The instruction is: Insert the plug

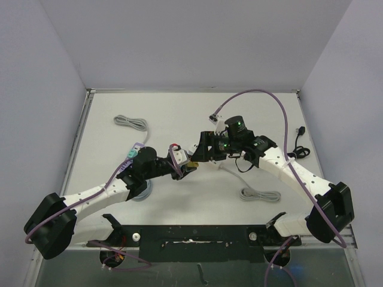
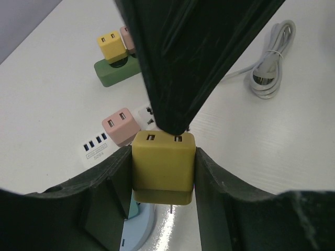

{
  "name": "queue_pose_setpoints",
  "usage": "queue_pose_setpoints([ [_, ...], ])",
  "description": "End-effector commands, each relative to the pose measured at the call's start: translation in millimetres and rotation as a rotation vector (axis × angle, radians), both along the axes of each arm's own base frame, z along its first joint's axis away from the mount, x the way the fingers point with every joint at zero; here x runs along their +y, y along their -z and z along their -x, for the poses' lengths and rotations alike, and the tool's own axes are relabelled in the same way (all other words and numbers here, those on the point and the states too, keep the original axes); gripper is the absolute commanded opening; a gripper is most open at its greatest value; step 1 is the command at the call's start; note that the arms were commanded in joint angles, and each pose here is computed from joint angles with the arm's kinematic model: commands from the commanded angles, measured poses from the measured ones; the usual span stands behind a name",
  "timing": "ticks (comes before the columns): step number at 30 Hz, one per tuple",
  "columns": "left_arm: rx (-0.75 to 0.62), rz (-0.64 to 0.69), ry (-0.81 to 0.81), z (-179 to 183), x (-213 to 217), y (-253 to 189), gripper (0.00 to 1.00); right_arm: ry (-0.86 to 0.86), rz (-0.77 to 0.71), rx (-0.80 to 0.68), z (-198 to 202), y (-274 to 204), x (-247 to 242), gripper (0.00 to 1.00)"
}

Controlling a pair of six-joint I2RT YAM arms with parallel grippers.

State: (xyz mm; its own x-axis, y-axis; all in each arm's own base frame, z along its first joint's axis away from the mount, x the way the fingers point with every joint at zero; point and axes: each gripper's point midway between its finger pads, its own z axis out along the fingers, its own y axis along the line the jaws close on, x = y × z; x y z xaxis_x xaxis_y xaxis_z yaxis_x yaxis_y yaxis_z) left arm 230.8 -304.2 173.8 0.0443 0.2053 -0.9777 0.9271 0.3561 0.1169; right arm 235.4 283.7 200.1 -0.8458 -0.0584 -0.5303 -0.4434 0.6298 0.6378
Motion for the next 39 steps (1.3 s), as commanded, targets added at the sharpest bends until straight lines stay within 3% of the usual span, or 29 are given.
queue_pose_setpoints([
  [1,-0.166,0.078,0.059,-3.7,-16.5,-45.7,0.30,0.044,-0.014,-0.013,-6.8,-5.9,7.7,0.67],
  [11,-0.180,0.064,0.015,-9.2,-16.6,-40.1,0.30,0.086,-0.012,0.090,-3.2,18.9,21.9,0.49],
  [13,-0.160,0.069,-0.011,-11.4,-15.4,-38.8,0.31,0.069,-0.024,0.098,-0.6,19.7,24.9,0.37],
  [18,-0.090,0.097,-0.174,-26.8,0.1,-42.9,0.49,0.042,0.003,0.038,-9.2,13.3,19.9,0.14],
  [20,-0.048,0.098,-0.249,-31.1,10.8,-42.6,0.57,0.040,0.049,-0.006,-19.9,12.9,9.2,0.12],
  [21,-0.023,0.100,-0.291,-32.8,17.0,-42.5,0.70,0.038,0.066,-0.031,-26.5,11.4,2.4,0.11],
  [22,0.012,0.105,-0.345,-35.2,24.7,-41.4,0.76,0.026,0.082,-0.062,-31.9,9.5,-3.7,0.11],
  [27,0.275,0.159,-0.727,-41.1,81.0,-19.9,0.77,-0.030,0.211,-0.211,-59.2,7.1,-43.0,0.11],
  [30,0.423,0.197,-0.874,-29.4,106.8,-5.8,0.77,-0.050,0.347,-0.276,-71.3,15.2,-65.7,0.11],
  [34,0.570,0.231,-0.955,-9.6,126.6,3.1,0.77,-0.109,0.468,-0.372,-77.2,28.4,-83.7,0.07],
  [39,0.571,0.299,-0.852,10.8,130.3,-8.9,0.77,-0.226,0.517,-0.455,-76.8,41.0,-90.7,0.07],
])
